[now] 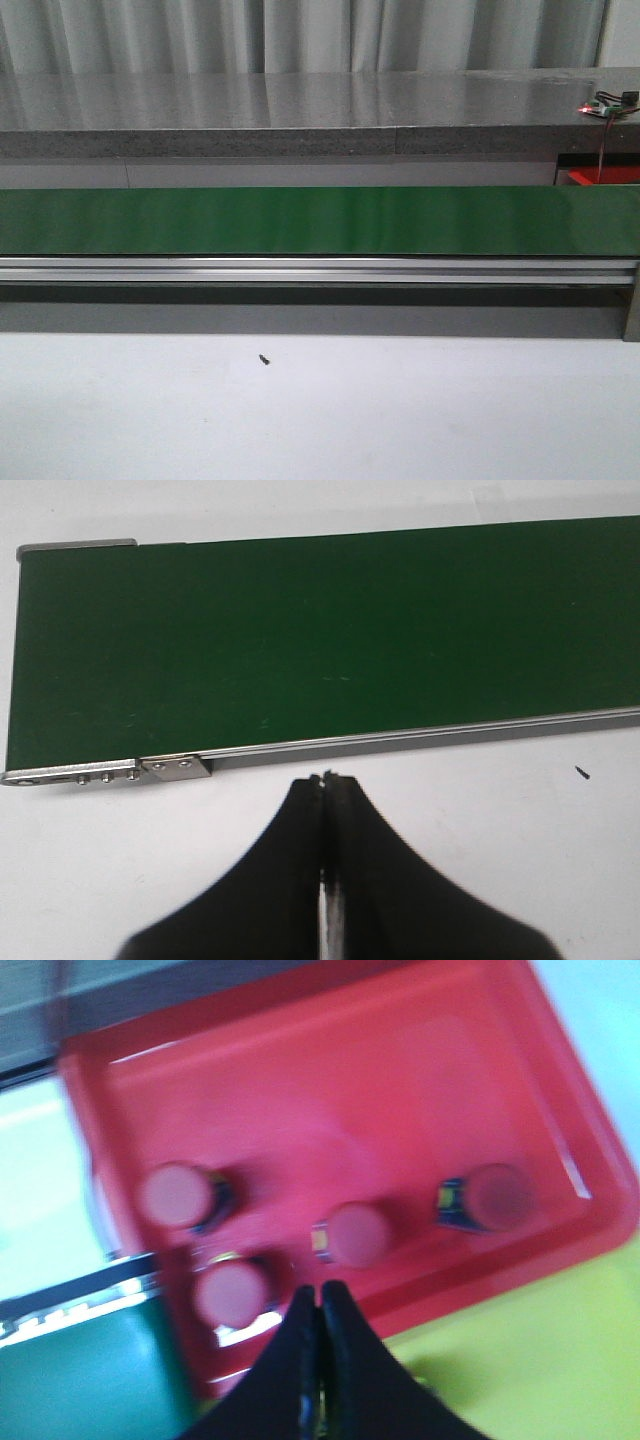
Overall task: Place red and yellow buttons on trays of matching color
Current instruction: 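Lift the right gripper away from the trays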
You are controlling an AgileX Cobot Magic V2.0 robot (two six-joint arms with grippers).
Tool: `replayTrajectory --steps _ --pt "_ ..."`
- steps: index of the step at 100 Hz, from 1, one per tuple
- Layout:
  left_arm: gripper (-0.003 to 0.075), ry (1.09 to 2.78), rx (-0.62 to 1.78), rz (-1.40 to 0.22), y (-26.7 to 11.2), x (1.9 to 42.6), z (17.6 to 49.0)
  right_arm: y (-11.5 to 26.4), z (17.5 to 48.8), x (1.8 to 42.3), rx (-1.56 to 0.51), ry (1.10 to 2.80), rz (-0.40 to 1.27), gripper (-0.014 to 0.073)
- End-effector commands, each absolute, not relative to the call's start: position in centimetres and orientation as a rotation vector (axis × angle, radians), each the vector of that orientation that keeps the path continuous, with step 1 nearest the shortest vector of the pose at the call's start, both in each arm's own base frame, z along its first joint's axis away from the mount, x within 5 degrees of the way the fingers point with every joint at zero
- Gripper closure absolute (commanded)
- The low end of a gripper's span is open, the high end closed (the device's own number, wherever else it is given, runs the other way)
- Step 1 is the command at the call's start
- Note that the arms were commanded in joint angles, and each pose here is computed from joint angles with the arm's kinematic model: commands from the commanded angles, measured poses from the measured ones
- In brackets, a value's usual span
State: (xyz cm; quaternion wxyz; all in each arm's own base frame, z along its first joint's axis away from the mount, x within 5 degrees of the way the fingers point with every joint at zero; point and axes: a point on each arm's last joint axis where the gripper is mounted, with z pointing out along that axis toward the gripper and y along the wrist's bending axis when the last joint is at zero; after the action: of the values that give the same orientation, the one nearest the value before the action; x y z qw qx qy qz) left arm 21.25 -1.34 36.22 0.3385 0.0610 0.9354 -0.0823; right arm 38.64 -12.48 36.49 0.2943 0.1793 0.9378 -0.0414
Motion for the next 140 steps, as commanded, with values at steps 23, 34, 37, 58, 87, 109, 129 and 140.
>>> replayTrajectory --steps 23,34,37,58,87,109,129,140 --pt "0.0740 2.312 0.143 -0.224 -1.5 20.9 38.2 -7.0 41.1 37.0 0.292 2.416 -0.086 0.0663" --pt "0.0740 2.281 0.142 -0.218 -1.5 20.4 38.7 -6.1 41.7 36.0 0.267 2.385 -0.073 0.0663" --pt "0.0740 2.271 0.142 -0.217 -1.5 20.2 38.9 -5.9 41.7 35.6 0.263 2.379 -0.070 0.0663" --pt "0.0740 2.251 0.143 -0.214 -1.5 19.7 39.3 -4.6 40.9 32.7 0.230 2.337 -0.051 0.0663" --pt "0.0740 2.259 0.145 -0.216 -1.6 19.7 39.2 -3.4 39.7 27.8 0.208 2.251 -0.033 0.0663" --pt "0.0740 2.261 0.145 -0.216 -1.6 19.7 39.2 -3.1 40.3 25.0 0.206 2.207 -0.026 0.0663" --pt "0.0740 2.261 0.145 -0.216 -1.6 19.7 39.2 -2.7 41.1 23.0 0.206 2.147 -0.011 0.0663" --pt "0.0740 2.261 0.145 -0.216 -1.6 19.7 39.2 -2.6 41.4 22.0 0.202 2.094 -0.012 0.0663"
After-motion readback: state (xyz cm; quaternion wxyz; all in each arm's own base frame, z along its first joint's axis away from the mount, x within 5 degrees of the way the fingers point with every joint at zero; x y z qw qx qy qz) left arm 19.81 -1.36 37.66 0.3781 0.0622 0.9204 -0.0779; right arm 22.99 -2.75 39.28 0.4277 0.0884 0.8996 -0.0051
